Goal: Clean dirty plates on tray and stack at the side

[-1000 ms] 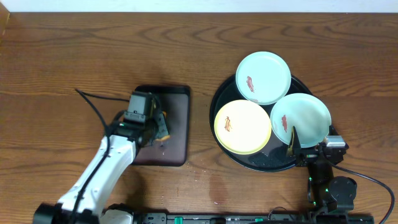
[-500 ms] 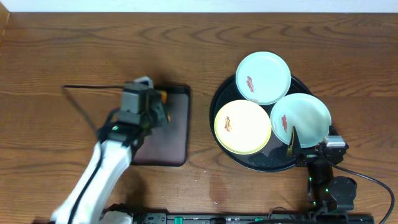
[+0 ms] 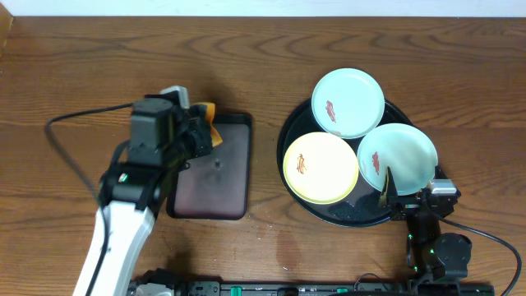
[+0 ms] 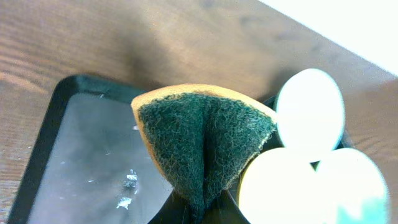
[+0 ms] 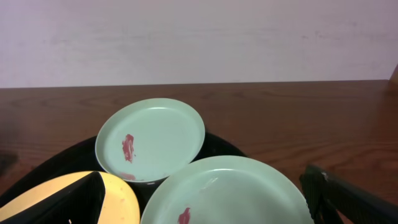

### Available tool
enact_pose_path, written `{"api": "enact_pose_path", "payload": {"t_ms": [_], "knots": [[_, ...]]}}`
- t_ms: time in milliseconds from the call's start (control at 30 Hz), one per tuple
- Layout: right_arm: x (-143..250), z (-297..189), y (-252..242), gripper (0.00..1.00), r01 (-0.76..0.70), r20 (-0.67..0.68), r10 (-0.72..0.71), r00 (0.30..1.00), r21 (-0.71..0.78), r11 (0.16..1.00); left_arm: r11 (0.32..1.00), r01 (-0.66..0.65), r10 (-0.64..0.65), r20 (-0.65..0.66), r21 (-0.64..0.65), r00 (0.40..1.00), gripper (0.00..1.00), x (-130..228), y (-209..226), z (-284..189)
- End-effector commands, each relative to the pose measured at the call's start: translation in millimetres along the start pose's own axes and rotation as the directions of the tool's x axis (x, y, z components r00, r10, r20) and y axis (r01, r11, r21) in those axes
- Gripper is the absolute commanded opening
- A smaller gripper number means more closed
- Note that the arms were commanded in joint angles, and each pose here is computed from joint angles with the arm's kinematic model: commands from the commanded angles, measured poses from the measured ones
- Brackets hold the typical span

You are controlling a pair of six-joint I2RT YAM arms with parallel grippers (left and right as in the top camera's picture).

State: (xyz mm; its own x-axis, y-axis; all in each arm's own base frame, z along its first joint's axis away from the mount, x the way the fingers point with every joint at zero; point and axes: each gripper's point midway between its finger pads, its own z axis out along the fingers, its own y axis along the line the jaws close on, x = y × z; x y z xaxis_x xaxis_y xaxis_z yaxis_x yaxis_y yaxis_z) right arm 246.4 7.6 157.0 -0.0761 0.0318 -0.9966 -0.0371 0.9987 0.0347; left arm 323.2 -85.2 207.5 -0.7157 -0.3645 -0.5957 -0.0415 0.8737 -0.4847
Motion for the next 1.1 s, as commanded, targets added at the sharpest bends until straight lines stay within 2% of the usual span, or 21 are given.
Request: {"api": "enact_pose_path", "payload": {"t_ms": [0, 133, 300, 400, 500, 633, 833, 900, 1067], "knots": [[0.8, -0.2, -1.0, 0.99, 0.015, -0.001, -0.015, 1.000, 0.005, 1.000, 0.989, 0.145, -0.145, -0.010, 0.025, 0.989, 0.07, 1.3, -5.5, -7.7], [0.6, -0.2, -1.0, 0.99, 0.015, -0.001, -0.015, 1.000, 0.005, 1.000, 0.934, 0.357, -0.357, -0.051, -0.021, 0.933, 0.07, 11.5, 2.1, -2.1], [0.8, -0.2, -1.0, 0.99, 0.015, -0.001, -0.015, 1.000, 0.005, 1.000, 0.848, 0.525, -0.530, -0.077, -0.074, 0.845, 0.07, 17.2, 13.1, 10.3], [0.8, -0.2, -1.0, 0.99, 0.015, -0.001, -0.015, 1.000, 0.005, 1.000, 0.747, 0.660, -0.665, -0.140, -0.084, 0.734, 0.08, 23.1, 13.5, 17.0], [0.8, -0.2, -1.0, 0.99, 0.015, -0.001, -0.015, 1.000, 0.005, 1.000, 0.614, 0.783, -0.777, -0.253, -0.099, 0.577, 0.08, 31.4, 6.3, 22.4], [0.6, -0.2, -1.0, 0.99, 0.015, -0.001, -0.015, 1.000, 0.005, 1.000, 0.478, 0.870, -0.825, -0.400, -0.118, 0.399, 0.07, 37.2, -8.6, 19.5], [0.8, -0.2, -1.0, 0.99, 0.015, -0.001, -0.015, 1.000, 0.005, 1.000, 0.311, 0.941, -0.844, -0.494, -0.134, 0.209, 0.07, 26.9, -18.3, 5.8], [0.6, -0.2, -1.0, 0.99, 0.015, -0.001, -0.015, 1.000, 0.005, 1.000, 0.267, 0.953, -0.859, -0.483, -0.140, 0.170, 0.08, 21.9, -12.7, 4.2], [0.6, -0.2, -1.0, 0.99, 0.015, -0.001, -0.015, 1.000, 0.005, 1.000, 0.221, 0.968, -0.875, -0.463, -0.119, 0.143, 0.08, 10.5, 1.8, 0.3]]}}
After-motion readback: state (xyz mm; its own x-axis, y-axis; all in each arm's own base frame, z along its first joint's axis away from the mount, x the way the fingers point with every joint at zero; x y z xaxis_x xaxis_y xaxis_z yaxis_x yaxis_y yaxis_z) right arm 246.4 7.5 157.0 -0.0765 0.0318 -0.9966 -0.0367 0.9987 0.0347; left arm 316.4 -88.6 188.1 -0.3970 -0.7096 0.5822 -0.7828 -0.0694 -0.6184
